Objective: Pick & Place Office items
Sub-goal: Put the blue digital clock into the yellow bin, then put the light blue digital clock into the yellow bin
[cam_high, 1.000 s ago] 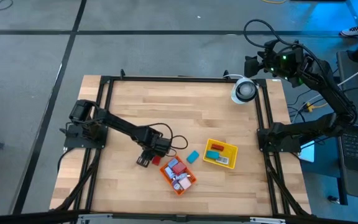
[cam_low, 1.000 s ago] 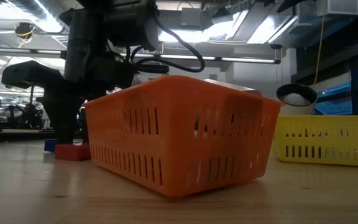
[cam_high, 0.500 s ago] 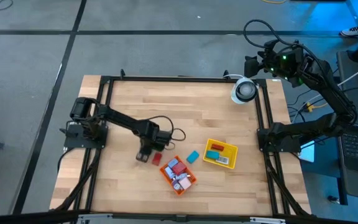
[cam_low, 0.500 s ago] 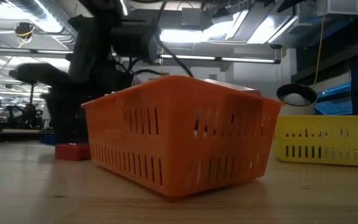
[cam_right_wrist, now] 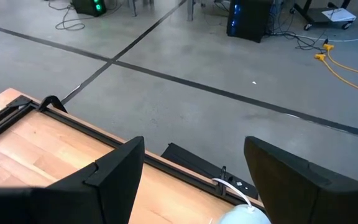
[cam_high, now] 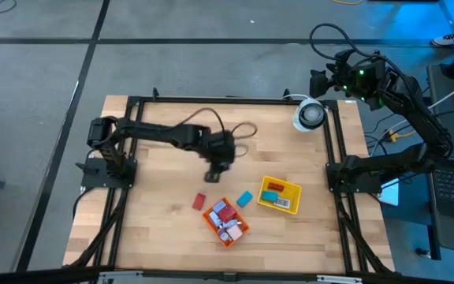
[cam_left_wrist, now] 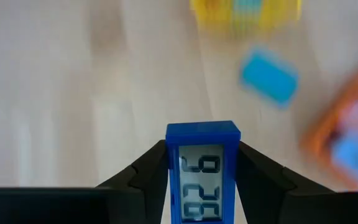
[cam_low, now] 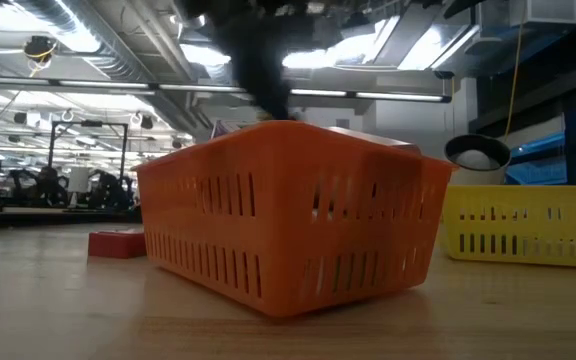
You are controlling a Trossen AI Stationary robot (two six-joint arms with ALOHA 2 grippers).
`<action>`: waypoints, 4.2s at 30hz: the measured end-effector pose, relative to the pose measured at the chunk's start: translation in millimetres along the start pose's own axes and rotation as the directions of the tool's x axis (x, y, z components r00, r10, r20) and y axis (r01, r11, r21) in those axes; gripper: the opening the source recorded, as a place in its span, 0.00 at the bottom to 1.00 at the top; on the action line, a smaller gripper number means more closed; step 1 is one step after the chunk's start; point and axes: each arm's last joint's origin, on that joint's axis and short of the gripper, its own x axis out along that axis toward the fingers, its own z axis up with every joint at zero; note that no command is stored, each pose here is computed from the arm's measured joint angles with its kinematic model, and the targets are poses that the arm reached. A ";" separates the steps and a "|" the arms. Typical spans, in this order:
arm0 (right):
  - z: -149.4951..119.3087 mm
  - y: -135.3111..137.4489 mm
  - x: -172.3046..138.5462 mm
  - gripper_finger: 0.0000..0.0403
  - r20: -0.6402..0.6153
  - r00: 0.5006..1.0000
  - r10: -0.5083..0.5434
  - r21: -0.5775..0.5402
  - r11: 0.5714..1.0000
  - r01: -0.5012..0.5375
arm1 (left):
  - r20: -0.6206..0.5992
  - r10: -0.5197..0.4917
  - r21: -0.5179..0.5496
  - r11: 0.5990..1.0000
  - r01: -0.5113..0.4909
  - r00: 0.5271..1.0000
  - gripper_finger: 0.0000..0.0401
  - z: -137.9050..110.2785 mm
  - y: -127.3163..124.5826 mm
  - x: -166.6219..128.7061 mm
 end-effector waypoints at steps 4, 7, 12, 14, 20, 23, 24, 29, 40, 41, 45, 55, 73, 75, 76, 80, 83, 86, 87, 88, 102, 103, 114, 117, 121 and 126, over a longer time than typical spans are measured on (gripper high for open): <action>0.9 0.2 0.0 0.70 0.009 1.000 0.003 0.005 1.000 -0.003 | 0.170 0.032 0.005 0.999 -0.034 0.985 0.37 36.8 9.0 -14.8; 0.9 0.2 0.0 0.70 0.008 1.000 0.003 0.005 1.000 -0.003 | 0.203 0.034 0.014 0.999 -0.038 0.978 0.37 58.6 12.7 -9.0; 1.6 -2.2 1.1 0.70 0.008 1.000 -0.008 0.013 1.000 0.008 | 0.244 -0.031 0.055 0.998 0.018 0.969 0.37 94.9 6.9 22.2; 1.8 -3.2 1.8 0.70 0.003 1.000 -0.002 0.017 1.000 0.002 | 0.262 -0.053 0.072 0.997 0.035 0.964 0.37 108.9 4.0 36.6; 2.7 -6.9 3.6 0.70 -0.002 1.000 -0.005 0.018 1.000 0.005 | 0.305 -0.128 0.126 0.988 0.093 0.944 0.37 138.9 -11.1 73.3; 3.2 -8.8 4.5 0.70 -0.007 1.000 0.000 0.022 1.000 0.000 | 0.291 -0.150 0.143 0.983 0.112 0.945 0.37 141.7 -21.2 95.1; 3.2 -9.2 4.7 0.70 -0.009 1.000 0.002 0.020 1.000 -0.001 | 0.276 -0.166 0.149 0.980 0.129 0.947 0.37 140.3 -24.9 104.0; 3.6 -10.7 5.4 0.70 -0.012 1.000 0.003 0.025 1.000 -0.003 | 0.210 -0.212 0.161 0.970 0.180 0.954 0.37 130.4 -39.0 136.1; 3.6 -10.6 5.5 0.70 -0.013 1.000 0.007 0.007 1.000 -0.007 | 0.361 -0.230 0.218 0.963 0.158 0.904 0.59 145.6 -45.5 134.5; 3.5 -10.5 5.5 0.70 -0.014 1.000 0.010 0.006 1.000 -0.010 | 0.368 -0.231 0.221 0.963 0.157 0.900 0.61 146.9 -46.6 133.5; 3.5 -10.3 5.4 0.70 -0.016 1.000 0.018 0.006 1.000 -0.018 | 0.385 -0.232 0.228 0.962 0.151 0.893 0.67 151.8 -49.9 126.8; 4.0 -9.5 6.2 0.70 -0.016 0.999 0.029 -0.005 1.000 -0.029 | 0.127 -0.083 0.186 0.981 0.058 0.988 0.67 132.4 -24.3 66.5; 5.0 -8.2 6.4 0.70 -0.012 0.998 0.061 -0.010 0.998 -0.061 | -0.542 -0.066 -0.192 0.980 -0.047 0.838 0.67 44.1 4.3 74.5; 4.9 -7.8 6.4 0.70 -0.016 0.997 0.076 -0.017 0.997 -0.077 | -0.536 -0.062 -0.195 0.979 -0.051 0.842 0.67 45.3 0.0 75.3; 4.9 -7.5 6.4 0.70 -0.018 0.996 0.085 -0.026 0.996 -0.086 | -0.522 -0.061 -0.198 0.979 -0.051 0.851 0.67 47.2 -2.4 76.2; 4.6 -6.5 6.3 0.70 -0.027 0.993 0.119 -0.061 0.991 -0.120 | -0.435 -0.066 -0.200 0.979 -0.025 0.898 0.67 58.5 -19.5 80.6; 4.5 -6.2 6.2 0.70 -0.030 0.991 0.130 -0.104 0.986 -0.132 | -0.396 -0.026 -0.179 0.983 -0.050 0.918 0.67 64.6 -31.8 81.9; 4.5 -6.2 6.2 0.70 -0.031 0.991 0.131 -0.134 0.982 -0.134 | -0.438 0.085 -0.126 0.980 -0.155 0.895 0.65 69.3 -29.7 68.2; 4.5 -6.4 6.3 0.70 -0.030 0.991 0.130 -0.140 0.981 -0.133 | -0.481 0.127 -0.095 0.976 -0.195 0.867 0.64 69.8 -27.5 56.7; 4.8 -7.0 6.6 0.70 -0.029 0.991 0.128 -0.140 0.982 -0.130 | -0.514 0.168 -0.052 0.973 -0.226 0.841 0.64 71.3 -25.9 43.4; 21.4 -1.2 5.0 0.70 0.112 0.949 0.296 -0.233 0.936 -0.264 | 0.641 0.515 -0.387 0.857 -0.340 0.569 0.63 167.2 -8.9 -169.0; 22.1 -1.0 4.7 0.70 0.118 0.946 0.303 -0.233 0.934 -0.270 | 0.676 0.592 -0.482 0.805 -0.345 0.438 0.63 173.1 -6.7 -182.9; 21.6 -0.8 5.0 0.70 0.112 0.946 0.306 -0.243 0.931 -0.272 | 0.049 0.997 -0.845 0.070 -0.530 0.052 0.56 173.9 -64.3 -212.5; 21.4 0.6 5.7 0.70 0.102 0.935 0.339 -0.263 0.916 -0.303 | 0.081 0.994 -0.966 0.096 -0.239 0.069 0.56 169.6 -76.7 -223.0; 21.3 1.3 5.7 0.70 0.096 0.929 0.357 -0.266 0.909 -0.321 | 0.095 0.992 -0.941 0.115 -0.318 0.078 0.53 168.5 -83.2 -219.3; 21.1 1.9 5.5 0.70 0.090 0.920 0.381 -0.268 0.899 -0.346 | 0.086 0.994 -0.823 0.111 -0.557 0.071 0.50 179.6 -85.1 -139.8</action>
